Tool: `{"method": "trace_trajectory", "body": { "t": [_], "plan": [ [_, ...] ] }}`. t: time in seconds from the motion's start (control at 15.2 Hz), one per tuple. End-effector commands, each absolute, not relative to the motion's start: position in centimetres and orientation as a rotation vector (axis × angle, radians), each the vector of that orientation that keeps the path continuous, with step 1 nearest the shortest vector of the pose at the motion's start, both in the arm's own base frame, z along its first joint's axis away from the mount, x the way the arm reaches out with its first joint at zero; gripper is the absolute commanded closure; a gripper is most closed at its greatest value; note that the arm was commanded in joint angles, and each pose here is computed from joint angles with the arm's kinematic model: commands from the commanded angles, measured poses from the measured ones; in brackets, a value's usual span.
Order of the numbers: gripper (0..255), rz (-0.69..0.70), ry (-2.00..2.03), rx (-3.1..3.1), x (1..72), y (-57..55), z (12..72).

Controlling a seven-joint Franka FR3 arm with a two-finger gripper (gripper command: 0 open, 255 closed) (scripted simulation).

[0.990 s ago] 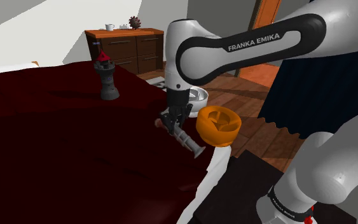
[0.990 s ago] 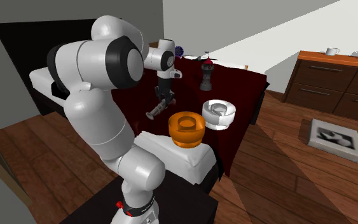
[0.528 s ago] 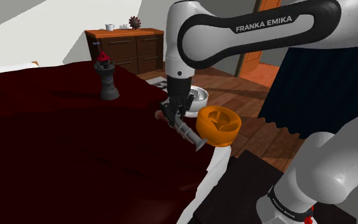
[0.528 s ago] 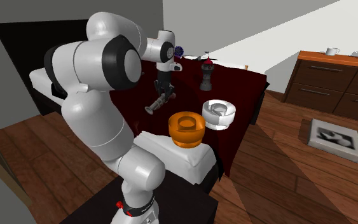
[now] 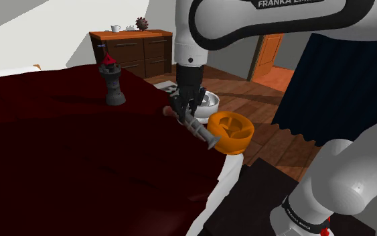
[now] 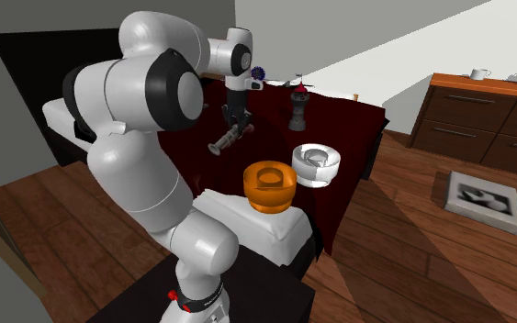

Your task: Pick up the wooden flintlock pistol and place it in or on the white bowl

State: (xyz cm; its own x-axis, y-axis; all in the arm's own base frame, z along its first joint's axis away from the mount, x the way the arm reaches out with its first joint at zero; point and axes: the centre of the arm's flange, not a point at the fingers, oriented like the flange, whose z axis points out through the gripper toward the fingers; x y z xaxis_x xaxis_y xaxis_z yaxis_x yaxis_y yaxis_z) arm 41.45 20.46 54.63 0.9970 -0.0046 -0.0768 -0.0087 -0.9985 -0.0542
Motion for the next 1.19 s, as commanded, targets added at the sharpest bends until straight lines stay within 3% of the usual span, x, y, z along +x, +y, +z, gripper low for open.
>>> {"method": "trace_trajectory", "body": {
  "t": [0.0, 0.4, 1.12],
  "plan": [
    [255, 0.119, 0.01, -3.085, 41.4, 20.5, 55.7],
    [255, 0.119, 0.01, -3.085, 41.4, 20.5, 58.8],
    [255, 0.119, 0.01, -3.085, 49.3, 8.3, 59.8]
  ]
}}
